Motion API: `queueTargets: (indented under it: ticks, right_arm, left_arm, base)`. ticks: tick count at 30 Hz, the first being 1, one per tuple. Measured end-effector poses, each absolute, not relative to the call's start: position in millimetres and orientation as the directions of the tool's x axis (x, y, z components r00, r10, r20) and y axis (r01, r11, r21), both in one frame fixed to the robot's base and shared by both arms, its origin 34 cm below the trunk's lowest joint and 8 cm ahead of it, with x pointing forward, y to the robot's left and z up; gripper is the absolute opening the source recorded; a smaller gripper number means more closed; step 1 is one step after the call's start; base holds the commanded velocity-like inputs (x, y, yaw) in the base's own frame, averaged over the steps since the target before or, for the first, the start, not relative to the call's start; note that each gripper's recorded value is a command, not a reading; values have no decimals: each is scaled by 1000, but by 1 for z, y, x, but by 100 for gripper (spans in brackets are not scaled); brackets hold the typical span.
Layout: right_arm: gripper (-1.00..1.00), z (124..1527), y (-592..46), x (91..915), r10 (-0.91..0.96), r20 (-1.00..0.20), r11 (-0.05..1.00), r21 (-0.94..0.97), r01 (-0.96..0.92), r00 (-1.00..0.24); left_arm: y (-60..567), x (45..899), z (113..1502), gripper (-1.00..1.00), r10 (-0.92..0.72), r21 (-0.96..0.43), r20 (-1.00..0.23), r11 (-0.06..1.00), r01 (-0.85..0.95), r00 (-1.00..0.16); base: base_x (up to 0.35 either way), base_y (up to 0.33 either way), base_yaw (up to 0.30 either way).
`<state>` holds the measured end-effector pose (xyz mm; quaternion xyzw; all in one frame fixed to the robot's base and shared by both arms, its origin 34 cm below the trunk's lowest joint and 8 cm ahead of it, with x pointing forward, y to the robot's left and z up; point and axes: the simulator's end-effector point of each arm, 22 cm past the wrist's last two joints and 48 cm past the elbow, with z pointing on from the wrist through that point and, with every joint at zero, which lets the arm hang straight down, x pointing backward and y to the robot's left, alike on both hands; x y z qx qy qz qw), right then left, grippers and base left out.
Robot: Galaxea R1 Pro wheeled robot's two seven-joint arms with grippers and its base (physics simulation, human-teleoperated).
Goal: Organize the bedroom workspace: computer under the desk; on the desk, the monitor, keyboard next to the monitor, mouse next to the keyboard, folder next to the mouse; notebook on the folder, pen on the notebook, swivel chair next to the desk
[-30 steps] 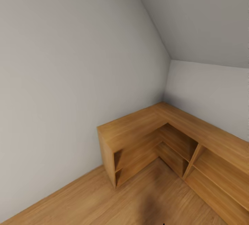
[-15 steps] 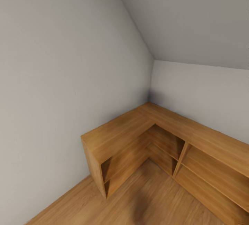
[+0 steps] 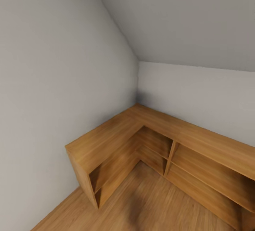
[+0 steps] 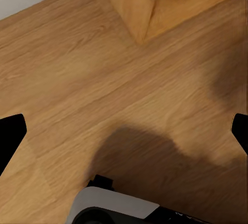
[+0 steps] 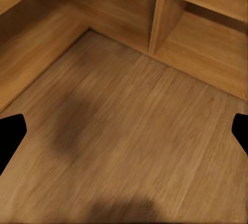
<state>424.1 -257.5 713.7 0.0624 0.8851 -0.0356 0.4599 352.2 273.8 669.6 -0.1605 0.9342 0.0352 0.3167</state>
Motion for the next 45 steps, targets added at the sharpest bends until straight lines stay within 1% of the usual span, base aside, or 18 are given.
queueTargets:
  ticks: [8,23,38,45]
  right_arm:
    - [100,714,-258,424,78,-819,989,-6,145,-569]
    - [100,714,-259,424,83,-819,989,-4,150,-567]
    - [100,714,-258,424,78,-819,989,-6,144,-569]
    - [100,714,-258,424,77,-819,990,-6,144,-569]
  left_arm:
    - [274,352,670,100,-277,-36,-604,946,-321,-748]
    - [273,352,670,100,-275,-36,-604,947,-319,-748]
    - [274,352,670,100,-276,-36,-603,947,-320,-748]
    - [274,352,670,100,-276,-35,-604,947,-321,-748]
  base:
    - [69,0,-300]
    - [288,0,-300]
    - [47,5,-300]
    - [179,150,-300]
